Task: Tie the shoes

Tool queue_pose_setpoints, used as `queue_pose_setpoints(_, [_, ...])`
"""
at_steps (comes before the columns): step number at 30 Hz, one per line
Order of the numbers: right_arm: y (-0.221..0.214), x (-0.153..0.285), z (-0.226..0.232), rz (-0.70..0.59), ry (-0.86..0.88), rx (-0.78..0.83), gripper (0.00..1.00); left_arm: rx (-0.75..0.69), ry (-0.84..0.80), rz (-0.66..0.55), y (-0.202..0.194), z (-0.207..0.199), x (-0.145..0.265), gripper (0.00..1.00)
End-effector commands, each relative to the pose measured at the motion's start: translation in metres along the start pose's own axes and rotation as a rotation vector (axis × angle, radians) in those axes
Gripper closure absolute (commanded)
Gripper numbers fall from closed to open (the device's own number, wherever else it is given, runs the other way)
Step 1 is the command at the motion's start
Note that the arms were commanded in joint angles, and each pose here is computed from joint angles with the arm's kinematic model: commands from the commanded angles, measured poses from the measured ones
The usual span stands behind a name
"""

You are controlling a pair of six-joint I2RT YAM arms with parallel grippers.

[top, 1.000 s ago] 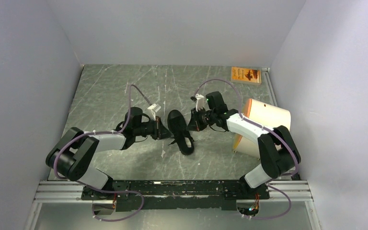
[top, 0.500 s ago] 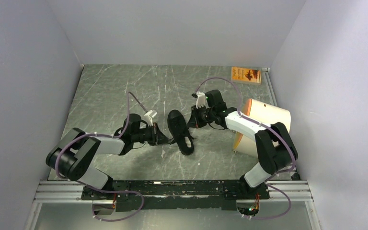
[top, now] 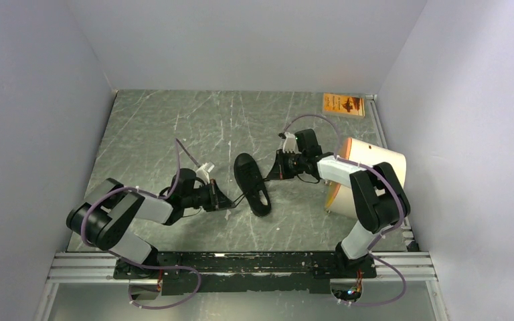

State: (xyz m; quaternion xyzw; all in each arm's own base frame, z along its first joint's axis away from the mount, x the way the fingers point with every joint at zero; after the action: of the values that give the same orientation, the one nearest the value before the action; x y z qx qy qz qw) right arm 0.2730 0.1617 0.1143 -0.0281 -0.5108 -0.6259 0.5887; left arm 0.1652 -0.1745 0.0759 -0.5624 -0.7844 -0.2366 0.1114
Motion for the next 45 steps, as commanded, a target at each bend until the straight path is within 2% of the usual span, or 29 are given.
queue_pose_setpoints(1, [-0.001,0.004,-0.019,-0.063,-0.066,-0.02,1.0,0.041,0.054,0.03,-0.012,0.009,0.0,0.95])
queue_pose_setpoints(10, [-0.005,0.007,-0.039,-0.078,-0.092,-0.065,1.0,0.066,0.134,0.042,-0.019,0.024,-0.001,0.95])
queue_pose_setpoints(24, [-0.01,0.005,-0.046,-0.055,-0.124,-0.045,1.0,0.061,0.23,0.046,-0.028,0.039,0.007,0.95])
queue_pose_setpoints(28, [-0.008,0.005,-0.044,-0.045,-0.143,-0.016,1.0,0.036,0.196,0.057,-0.025,0.033,0.005,0.95])
queue_pose_setpoints(31, [-0.001,0.003,-0.029,-0.005,-0.165,0.072,1.0,0.002,0.171,0.05,-0.019,0.025,0.005,0.95])
queue_pose_setpoints(32, [0.002,0.003,-0.022,0.01,-0.179,0.104,0.98,-0.012,0.18,0.035,-0.017,0.023,0.006,0.83])
queue_pose_setpoints(35, [0.008,0.012,-0.005,0.035,-0.272,0.151,0.66,-0.06,0.241,-0.039,-0.008,0.015,0.015,0.51])
queue_pose_setpoints(36, [0.011,0.017,0.0,0.039,-0.309,0.157,0.54,-0.073,0.272,-0.069,-0.005,0.011,0.019,0.33])
queue_pose_setpoints(37, [0.014,0.023,0.006,0.038,-0.332,0.171,0.33,-0.093,0.285,-0.103,0.001,0.004,0.023,0.18])
queue_pose_setpoints(38, [0.019,0.03,0.014,0.031,-0.344,0.187,0.05,-0.109,0.309,-0.14,0.005,-0.002,0.029,0.08])
queue_pose_setpoints(39, [0.027,0.038,0.022,0.018,-0.354,0.202,0.01,-0.13,0.337,-0.2,0.011,-0.01,0.037,0.04])
queue_pose_setpoints(43, [0.05,0.074,0.054,-0.036,-0.364,0.284,0.0,-0.158,0.432,-0.354,0.026,-0.041,0.073,0.03])
queue_pose_setpoints(45, [0.064,0.094,0.078,-0.109,-0.299,0.345,0.0,-0.18,0.404,-0.444,0.034,-0.065,0.092,0.03])
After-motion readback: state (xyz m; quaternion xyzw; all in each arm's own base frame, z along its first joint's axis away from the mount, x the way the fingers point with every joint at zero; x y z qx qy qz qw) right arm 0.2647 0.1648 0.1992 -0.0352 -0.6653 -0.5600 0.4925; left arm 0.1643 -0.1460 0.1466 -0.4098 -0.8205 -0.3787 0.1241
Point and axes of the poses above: each gripper's point midway between its finger pads, its own x axis back along the fingers, its own z axis along the line the jaws close on, y = z × x, the point moved 10 cm from there along x, back along the fingers, and after that the axes turned 9 degrees about x, right-handed, at the moved point
